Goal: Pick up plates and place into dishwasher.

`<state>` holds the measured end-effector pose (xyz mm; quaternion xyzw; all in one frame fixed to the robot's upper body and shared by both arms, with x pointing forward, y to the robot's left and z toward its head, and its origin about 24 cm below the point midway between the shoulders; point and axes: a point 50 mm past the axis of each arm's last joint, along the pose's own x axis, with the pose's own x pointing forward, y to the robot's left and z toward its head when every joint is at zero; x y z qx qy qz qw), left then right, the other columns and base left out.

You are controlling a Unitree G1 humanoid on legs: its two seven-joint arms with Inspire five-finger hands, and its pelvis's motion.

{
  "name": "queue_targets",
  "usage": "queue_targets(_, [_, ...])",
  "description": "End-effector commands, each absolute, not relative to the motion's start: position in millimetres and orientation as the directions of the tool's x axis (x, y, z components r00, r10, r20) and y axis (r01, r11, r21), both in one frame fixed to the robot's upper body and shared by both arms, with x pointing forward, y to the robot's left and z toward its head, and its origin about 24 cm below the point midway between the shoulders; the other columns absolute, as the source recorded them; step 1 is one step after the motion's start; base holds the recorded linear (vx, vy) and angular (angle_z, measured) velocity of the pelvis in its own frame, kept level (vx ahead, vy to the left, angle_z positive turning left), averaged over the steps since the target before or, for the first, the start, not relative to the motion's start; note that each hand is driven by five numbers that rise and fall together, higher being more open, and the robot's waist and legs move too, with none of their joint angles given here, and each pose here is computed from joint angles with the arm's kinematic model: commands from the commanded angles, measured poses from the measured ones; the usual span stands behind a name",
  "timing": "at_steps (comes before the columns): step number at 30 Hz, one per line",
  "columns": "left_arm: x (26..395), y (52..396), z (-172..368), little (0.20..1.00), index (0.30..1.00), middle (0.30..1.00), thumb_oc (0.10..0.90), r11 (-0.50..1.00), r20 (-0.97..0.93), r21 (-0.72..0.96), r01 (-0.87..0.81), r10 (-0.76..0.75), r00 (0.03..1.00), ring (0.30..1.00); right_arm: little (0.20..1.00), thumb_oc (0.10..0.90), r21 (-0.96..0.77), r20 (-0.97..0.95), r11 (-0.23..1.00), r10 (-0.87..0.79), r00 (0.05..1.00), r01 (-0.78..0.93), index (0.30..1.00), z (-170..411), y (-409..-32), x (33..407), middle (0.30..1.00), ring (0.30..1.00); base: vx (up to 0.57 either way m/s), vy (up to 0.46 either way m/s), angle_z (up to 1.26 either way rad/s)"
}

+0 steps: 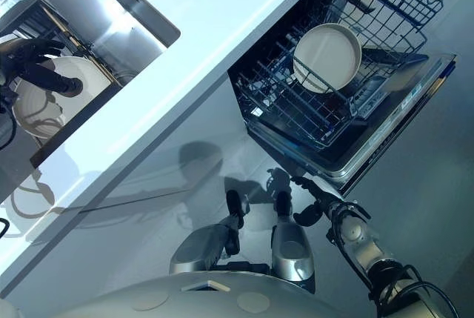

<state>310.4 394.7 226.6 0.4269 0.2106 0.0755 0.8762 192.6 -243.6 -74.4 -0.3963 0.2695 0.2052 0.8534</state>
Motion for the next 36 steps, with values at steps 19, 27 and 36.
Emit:
queue_targets(19, [278.9,417.9,271.0,0.200,0.300,0.300,0.100,0.449,-0.202,0.894,0.002,0.398,0.895,0.300,0.900,0.800,-0.526,-0.624,0.631,0.170,0.763,-0.571,0.900,-82.9,-236.7,179.3,0.900,0.900,0.03,-0.050,0.09])
queue_targets(27, [275.0,419.7,276.4,0.200,0.300,0.300,0.100,0.412,-0.096,0.907,-0.086,0.401,0.911,0.300,0.900,0.800,-0.499,-0.620,0.641,0.206,0.757,-0.583,0.900,-86.5,-226.5,176.4,0.900,0.900,0.00,-0.104,0.14])
queue_targets(36, [263.6,417.7,324.6,0.200,0.300,0.300,0.100,0.318,0.363,0.804,-0.502,0.407,0.838,0.300,0.900,0.800,-0.143,-0.385,0.850,0.424,0.820,-0.506,0.900,-42.1,-192.6,200.8,0.900,0.900,-0.03,-0.124,0.04])
